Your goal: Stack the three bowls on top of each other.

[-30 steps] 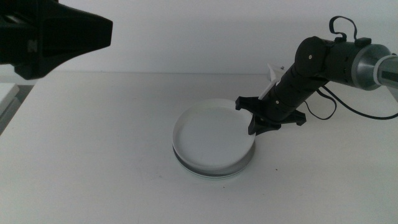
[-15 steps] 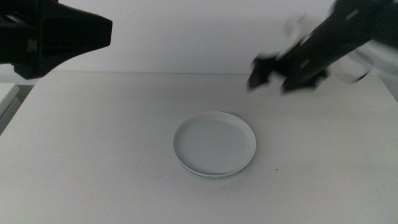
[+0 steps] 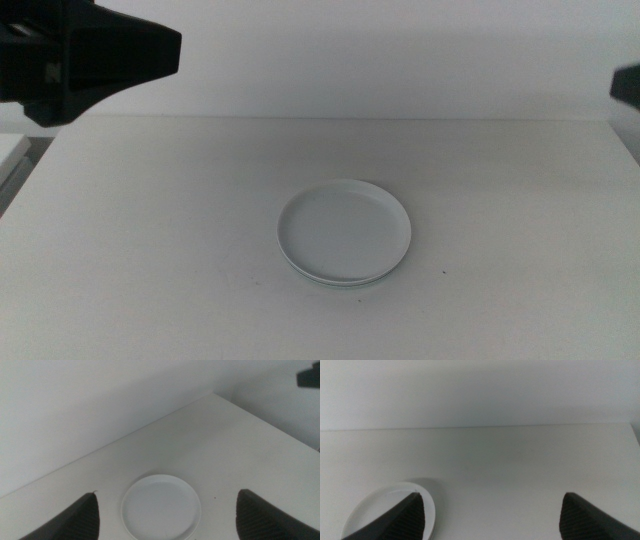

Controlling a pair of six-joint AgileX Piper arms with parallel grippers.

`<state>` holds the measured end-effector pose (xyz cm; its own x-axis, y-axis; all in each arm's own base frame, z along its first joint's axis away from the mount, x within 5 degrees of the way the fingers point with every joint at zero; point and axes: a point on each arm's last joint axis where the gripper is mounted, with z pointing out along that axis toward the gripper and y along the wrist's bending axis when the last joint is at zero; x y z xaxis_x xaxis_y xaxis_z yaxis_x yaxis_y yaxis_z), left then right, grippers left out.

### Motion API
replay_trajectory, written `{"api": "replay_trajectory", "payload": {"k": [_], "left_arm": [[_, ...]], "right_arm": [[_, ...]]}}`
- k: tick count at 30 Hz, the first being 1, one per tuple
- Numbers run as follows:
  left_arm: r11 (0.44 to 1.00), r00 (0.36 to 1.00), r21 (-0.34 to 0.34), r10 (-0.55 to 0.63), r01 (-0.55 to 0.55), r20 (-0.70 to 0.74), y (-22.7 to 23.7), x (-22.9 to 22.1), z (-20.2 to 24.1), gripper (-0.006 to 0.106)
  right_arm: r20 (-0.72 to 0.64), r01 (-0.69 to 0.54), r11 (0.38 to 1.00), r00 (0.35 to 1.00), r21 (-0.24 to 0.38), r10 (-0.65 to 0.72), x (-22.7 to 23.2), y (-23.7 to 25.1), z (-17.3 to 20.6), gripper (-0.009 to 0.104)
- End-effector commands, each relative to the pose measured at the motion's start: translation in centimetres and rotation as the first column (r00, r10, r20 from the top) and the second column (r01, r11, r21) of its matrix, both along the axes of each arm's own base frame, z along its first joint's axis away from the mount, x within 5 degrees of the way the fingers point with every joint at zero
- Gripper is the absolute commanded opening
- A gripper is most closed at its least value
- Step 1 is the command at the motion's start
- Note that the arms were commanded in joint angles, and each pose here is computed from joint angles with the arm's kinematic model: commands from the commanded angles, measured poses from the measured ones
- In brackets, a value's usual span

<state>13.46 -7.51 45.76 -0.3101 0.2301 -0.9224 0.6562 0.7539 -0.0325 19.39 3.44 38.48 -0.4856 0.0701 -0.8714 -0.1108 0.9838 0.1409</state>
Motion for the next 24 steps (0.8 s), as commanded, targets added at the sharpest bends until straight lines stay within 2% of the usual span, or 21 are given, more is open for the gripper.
{"api": "replay_trajectory", "payload": {"k": [1,5,9,14,20,22,23,24], "left_arm": [[1.000,1.000,-0.002,0.009,-0.009,0.006,0.1,0.0,-0.1,0.094],[0.997,0.993,0.017,0.069,-0.071,0.091,0.8,-0.3,-0.1,0.094],[0.986,0.960,-0.057,0.169,-0.160,0.224,1.7,-0.8,-0.7,0.094],[0.978,0.952,-0.059,0.207,-0.199,0.224,2.7,-2.8,-2.9,0.094],[0.936,0.905,-0.073,0.352,-0.345,0.238,4.5,-5.0,-5.0,0.094],[0.915,0.879,-0.057,0.399,-0.399,0.259,5.1,-5.5,-5.7,0.094],[0.902,0.871,-0.076,0.430,-0.425,0.237,5.3,-5.7,-6.0,0.094],[0.877,0.862,-0.130,0.480,-0.463,0.163,5.5,-5.8,-6.6,0.094]], "right_arm": [[0.047,0.013,1.000,0.999,-0.001,-0.013,-0.8,-0.4,-0.2,0.090],[0.047,0.013,1.000,0.999,-0.001,-0.013,-0.8,-0.4,-0.2,0.090],[0.041,0.016,1.000,0.999,0.021,-0.017,-0.8,-0.3,-0.3,0.090],[0.046,0.016,1.000,0.999,0.022,-0.017,-0.8,-0.3,-0.2,0.090],[0.046,0.016,1.000,0.999,0.022,-0.017,-0.8,-0.3,-0.2,0.090],[0.046,0.016,1.000,0.999,0.022,-0.017,-0.8,-0.3,-0.2,0.090],[0.046,0.016,1.000,0.999,0.022,-0.017,-0.8,-0.3,-0.2,0.090],[0.046,0.016,1.000,0.999,0.022,-0.017,-0.8,-0.3,-0.2,0.090]]}}
